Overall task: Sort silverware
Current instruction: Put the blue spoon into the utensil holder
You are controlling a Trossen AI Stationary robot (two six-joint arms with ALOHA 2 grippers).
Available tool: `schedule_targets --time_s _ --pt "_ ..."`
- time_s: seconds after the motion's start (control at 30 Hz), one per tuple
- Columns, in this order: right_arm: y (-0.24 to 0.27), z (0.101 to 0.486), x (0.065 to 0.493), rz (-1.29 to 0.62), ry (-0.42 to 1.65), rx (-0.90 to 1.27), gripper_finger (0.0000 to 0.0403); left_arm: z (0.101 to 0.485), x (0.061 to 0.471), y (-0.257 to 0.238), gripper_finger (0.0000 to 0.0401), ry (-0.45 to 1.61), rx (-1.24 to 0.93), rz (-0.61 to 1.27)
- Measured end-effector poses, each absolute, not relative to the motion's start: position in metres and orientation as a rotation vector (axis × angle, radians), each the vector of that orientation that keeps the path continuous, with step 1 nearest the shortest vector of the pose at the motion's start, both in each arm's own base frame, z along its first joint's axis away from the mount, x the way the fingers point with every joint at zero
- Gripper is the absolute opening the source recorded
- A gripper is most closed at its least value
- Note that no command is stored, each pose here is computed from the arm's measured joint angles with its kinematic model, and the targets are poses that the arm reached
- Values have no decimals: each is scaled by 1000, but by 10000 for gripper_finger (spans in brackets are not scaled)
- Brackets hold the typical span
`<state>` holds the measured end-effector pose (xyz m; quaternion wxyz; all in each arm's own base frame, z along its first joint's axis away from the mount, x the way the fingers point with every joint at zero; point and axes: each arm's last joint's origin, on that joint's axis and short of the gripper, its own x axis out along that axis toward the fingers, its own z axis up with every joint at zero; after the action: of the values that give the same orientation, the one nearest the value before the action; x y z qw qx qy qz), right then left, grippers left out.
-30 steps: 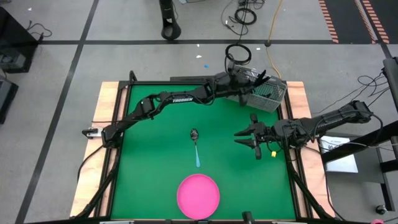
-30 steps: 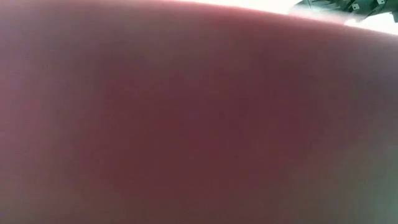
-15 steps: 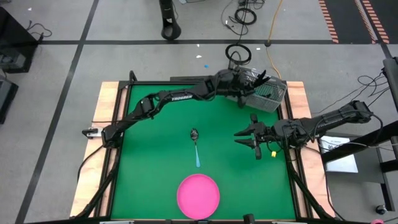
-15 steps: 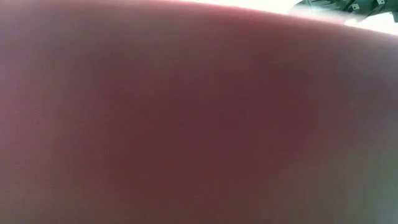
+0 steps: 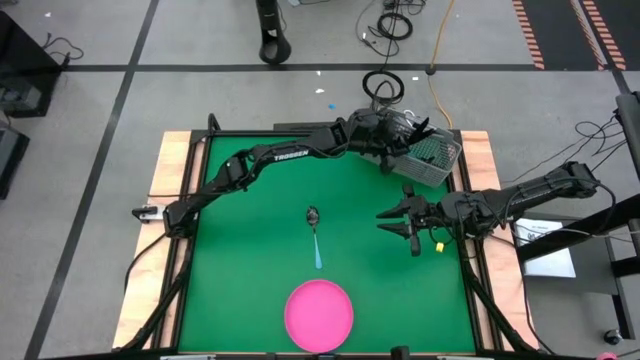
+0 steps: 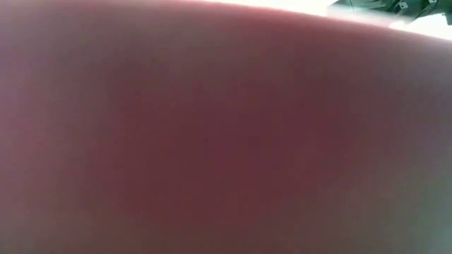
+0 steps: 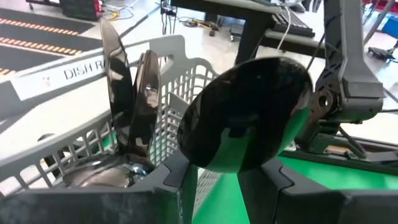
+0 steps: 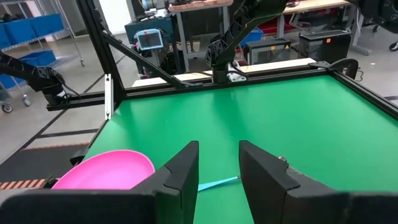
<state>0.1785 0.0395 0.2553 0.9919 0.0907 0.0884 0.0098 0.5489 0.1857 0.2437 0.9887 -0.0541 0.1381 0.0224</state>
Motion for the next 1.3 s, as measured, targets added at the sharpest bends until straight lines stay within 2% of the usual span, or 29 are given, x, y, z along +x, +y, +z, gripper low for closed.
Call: schedule_targets --time_s 0.4,0.5,0.67,0.87,1.1,1.3 --pt "39 255 179 20 178 182 102 247 552 182 107 241 48 44" --pt "39 255 178 20 179 182 102 247 553 180 125 244 71 71" --pt "39 255 178 20 180 180 102 246 552 182 183 267 71 148" --pt "39 255 179 20 180 181 102 241 550 184 234 319 -14 198" --pt "40 255 178 22 181 181 102 246 548 184 242 313 -14 194" --pt "40 254 178 24 190 179 102 279 535 174 242 337 20 138"
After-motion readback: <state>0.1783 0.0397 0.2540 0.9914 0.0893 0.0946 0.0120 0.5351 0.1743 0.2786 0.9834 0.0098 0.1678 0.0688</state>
